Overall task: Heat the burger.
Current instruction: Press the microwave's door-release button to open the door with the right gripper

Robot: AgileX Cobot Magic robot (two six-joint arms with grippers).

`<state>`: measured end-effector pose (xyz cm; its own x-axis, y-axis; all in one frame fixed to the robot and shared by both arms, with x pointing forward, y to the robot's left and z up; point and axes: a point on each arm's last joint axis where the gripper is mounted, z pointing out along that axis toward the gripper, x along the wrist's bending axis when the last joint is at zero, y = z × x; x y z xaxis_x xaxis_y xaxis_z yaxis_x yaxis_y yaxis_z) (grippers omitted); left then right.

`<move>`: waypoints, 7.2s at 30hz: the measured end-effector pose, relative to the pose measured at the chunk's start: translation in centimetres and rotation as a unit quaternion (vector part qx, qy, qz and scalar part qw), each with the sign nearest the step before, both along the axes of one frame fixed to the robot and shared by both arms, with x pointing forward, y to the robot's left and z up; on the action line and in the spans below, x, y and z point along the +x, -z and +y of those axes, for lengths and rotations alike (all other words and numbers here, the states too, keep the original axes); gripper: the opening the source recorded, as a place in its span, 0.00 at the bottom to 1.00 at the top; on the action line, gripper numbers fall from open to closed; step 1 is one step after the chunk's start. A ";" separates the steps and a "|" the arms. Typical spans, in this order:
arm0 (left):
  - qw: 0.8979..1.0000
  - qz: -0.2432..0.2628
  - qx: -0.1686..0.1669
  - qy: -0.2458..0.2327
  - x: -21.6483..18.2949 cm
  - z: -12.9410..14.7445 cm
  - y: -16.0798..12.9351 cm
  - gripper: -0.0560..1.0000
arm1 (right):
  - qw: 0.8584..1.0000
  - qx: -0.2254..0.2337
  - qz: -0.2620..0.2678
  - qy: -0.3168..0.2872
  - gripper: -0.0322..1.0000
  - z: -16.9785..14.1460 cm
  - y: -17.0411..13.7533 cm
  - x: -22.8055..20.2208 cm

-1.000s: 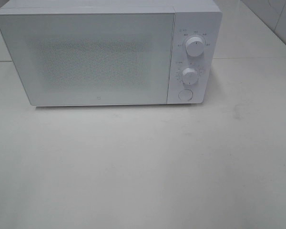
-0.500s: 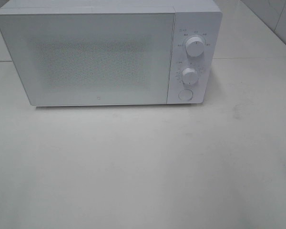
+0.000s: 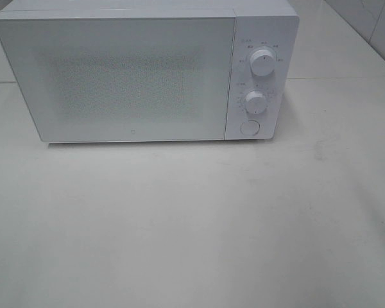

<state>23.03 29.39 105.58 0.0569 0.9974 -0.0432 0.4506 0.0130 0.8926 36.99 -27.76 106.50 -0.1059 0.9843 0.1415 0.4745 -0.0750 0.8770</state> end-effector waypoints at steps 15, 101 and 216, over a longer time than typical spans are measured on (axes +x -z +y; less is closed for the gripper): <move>1.000 0.000 0.000 0.000 0.0 0.0 0.0 0.99 | 0.997 0.001 -0.069 0.030 0.76 -0.1 3.7 3.9; 1.000 0.000 0.000 0.000 0.0 0.0 0.0 0.99 | 0.886 0.398 -0.032 0.234 0.56 10.5 15.7 7.9; 1.000 0.000 0.000 0.000 0.0 0.0 0.0 0.99 | 0.702 0.599 0.027 0.384 0.05 14.3 21.4 20.6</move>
